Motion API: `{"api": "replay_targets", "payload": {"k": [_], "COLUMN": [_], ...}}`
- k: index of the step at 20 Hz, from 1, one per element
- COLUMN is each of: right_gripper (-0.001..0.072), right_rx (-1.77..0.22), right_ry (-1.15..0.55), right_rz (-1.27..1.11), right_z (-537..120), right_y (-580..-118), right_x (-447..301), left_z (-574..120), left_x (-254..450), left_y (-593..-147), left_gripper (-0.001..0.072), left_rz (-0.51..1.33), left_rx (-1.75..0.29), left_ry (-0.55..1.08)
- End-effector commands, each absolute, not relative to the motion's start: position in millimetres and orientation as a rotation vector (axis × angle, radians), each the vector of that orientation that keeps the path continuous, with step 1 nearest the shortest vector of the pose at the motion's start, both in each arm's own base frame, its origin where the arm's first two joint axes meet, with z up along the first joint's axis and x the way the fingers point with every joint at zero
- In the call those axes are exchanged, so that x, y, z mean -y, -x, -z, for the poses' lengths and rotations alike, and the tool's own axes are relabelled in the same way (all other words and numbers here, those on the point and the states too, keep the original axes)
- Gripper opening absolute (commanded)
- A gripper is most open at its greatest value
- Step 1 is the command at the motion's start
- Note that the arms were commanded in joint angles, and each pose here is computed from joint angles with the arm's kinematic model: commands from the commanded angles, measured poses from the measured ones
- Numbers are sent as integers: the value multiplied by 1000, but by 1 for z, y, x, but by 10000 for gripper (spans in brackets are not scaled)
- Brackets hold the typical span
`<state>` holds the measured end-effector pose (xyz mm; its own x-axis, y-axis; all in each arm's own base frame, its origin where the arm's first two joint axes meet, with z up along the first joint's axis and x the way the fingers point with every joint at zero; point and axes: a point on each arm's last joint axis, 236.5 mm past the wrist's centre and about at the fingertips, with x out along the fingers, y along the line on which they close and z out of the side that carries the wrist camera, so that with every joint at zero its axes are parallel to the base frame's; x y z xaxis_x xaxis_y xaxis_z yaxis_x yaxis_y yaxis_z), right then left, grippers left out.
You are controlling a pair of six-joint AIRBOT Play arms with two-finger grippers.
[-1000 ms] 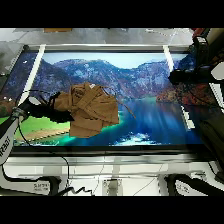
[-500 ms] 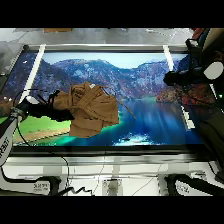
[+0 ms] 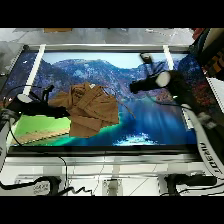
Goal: Fold the clothes and pants, and hang the long-sleeved shirts on hangers.
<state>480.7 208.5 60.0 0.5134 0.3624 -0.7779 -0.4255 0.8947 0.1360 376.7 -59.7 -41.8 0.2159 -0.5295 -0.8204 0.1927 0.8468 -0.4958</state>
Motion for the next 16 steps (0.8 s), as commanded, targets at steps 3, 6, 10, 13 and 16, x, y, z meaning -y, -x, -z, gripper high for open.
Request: {"api": "replay_targets", "payload": {"k": [3, 6, 10, 13, 16], "right_gripper": [398, 599, 597, 596, 593], "right_rx": [-787, -756, -757, -728, -680], "right_ry": [164, 220, 273, 326, 401], "right_rz": [-630, -680, -744, -802, -872], "right_z": [-38, -27, -7, 0, 6], "right_y": [-470, -461, -452, -447, -435], "right_x": [-319, -351, -390, -424, -463], "left_z": [5, -5, 0, 7, 8], "left_x": [38, 18, -29, -52, -59], "left_y": [-379, -373, -349, -336, -335], "left_gripper": [15, 15, 15, 15, 15], "left_rz": [469, 425, 326, 277, 261], "left_rx": [-1166, -1152, -1225, -1273, -1272], "left_ry": [283, 245, 155, 136, 144]}}
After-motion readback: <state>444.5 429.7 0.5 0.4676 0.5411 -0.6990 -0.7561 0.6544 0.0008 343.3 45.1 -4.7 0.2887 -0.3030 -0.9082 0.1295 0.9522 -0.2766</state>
